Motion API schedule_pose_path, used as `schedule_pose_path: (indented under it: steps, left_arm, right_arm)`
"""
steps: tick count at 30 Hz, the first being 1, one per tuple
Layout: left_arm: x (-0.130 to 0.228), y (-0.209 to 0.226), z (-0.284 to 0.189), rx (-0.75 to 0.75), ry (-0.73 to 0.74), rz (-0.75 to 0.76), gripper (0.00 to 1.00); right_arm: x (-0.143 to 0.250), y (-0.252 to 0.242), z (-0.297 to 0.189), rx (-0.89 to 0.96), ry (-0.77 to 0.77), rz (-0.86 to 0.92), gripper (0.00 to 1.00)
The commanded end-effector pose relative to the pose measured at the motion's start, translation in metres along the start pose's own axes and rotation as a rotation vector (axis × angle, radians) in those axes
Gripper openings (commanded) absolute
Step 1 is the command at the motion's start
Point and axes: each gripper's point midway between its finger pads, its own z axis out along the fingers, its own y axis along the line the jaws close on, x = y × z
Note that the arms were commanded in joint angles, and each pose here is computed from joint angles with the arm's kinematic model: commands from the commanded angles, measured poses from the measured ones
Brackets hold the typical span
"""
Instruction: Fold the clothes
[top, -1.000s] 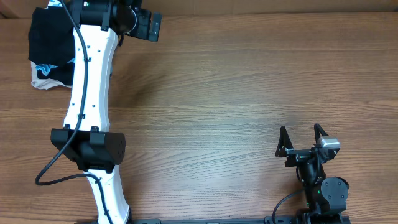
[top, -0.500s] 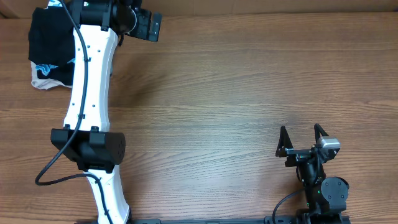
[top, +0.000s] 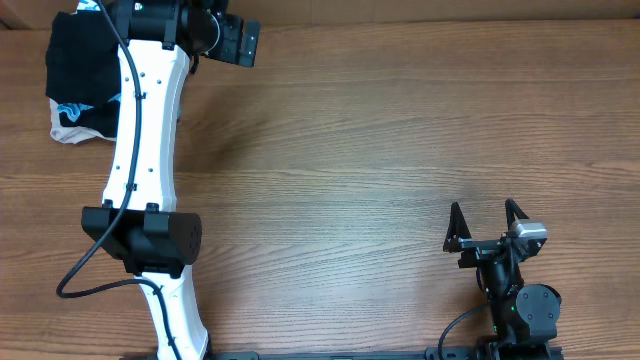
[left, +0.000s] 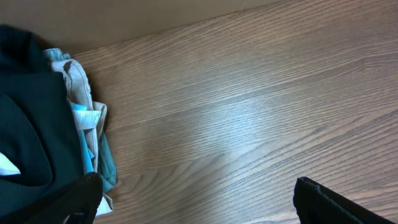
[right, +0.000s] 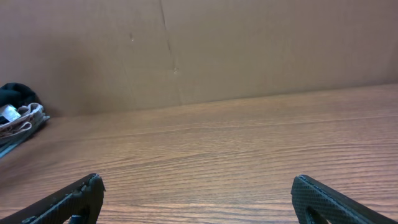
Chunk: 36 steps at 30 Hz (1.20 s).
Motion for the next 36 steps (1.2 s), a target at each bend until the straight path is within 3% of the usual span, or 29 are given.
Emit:
schedule_pose_path:
  steps: [1,11,21,30,36]
  left_arm:
    - [-0.008,-0.002,-0.014,-0.007,-0.037,-0.013,1.0]
    - [-0.014,-0.018,-0.032,0.005,-0.074,0.013,1.0]
    - [-0.028,-0.077,-0.154,0.052,-0.294,0.116,1.0]
    - [0.053,-0.072,-0.227,0.039,-0.166,0.126,1.0]
    - [0.068,-0.079,-0.23,0.078,-0.118,0.132,1.0]
  right_arm:
    - [0.001,0.0,0.0,0.003,-0.007,-0.001,1.0]
    - [0.001,0.0,0.0,0.003,-0.007,0.0,1.0]
    - [0.001,0.0,0.0,0.003,-0.007,-0.001,1.0]
    - [0.001,0.0,0.0,0.003,-0.007,-0.001,1.0]
    - [0.001,0.0,0.0,0.003,-0.006,-0.001,1.0]
